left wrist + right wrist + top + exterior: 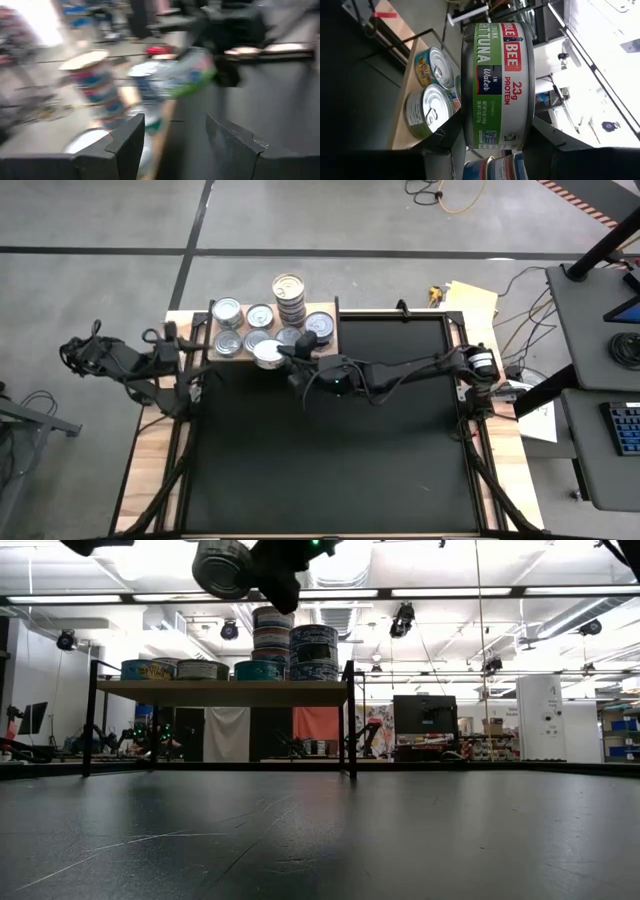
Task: Stack canned seafood by type on shelf
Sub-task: Stack the green/white tuna can on top of the other green/white tuna can on the shelf
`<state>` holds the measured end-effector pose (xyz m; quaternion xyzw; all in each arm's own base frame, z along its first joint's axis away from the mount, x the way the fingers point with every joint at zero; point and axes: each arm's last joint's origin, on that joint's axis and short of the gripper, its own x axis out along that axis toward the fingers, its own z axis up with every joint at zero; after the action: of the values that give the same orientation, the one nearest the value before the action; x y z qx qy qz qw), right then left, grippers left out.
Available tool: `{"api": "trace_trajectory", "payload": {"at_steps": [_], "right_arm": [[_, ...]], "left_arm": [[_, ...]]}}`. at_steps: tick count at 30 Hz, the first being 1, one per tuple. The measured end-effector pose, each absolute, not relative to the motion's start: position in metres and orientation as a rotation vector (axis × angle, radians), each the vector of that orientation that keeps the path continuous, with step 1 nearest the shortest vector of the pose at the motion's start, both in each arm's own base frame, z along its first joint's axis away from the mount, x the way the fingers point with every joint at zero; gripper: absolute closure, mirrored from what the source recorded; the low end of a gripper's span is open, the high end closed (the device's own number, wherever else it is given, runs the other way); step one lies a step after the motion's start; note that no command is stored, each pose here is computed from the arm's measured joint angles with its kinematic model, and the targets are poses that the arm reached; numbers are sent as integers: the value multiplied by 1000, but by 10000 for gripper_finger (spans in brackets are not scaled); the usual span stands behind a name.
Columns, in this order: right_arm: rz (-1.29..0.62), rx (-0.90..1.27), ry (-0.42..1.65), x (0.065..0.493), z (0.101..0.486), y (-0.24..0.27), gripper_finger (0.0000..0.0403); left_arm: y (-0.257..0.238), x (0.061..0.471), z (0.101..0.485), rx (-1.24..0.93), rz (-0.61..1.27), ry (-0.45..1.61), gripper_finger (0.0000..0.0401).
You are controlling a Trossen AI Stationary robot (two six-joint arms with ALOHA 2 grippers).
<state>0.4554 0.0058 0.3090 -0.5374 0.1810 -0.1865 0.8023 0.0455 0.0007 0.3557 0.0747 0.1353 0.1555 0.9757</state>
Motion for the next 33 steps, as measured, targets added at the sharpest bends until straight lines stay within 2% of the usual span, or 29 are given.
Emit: {"api": "trace_trajectory", "payload": {"at_steps": [4, 9, 15, 20, 33], "right_arm": [[-329, -1121, 379, 454, 308, 7, 268], [-287, -1046, 445, 450, 303, 7, 268], [-302, -918, 504, 445, 299, -1, 268], [-299, -903, 505, 445, 299, 0, 268], [-291, -894, 499, 445, 299, 0, 268]], "left_arm": [[-11, 62, 345, 165, 168, 296, 205], [-24, 92, 333, 399, 127, 308, 205], [-31, 114, 317, 587, 246, 354, 205], [-35, 128, 306, 704, 316, 398, 205], [-40, 147, 306, 783, 392, 402, 205]]}}
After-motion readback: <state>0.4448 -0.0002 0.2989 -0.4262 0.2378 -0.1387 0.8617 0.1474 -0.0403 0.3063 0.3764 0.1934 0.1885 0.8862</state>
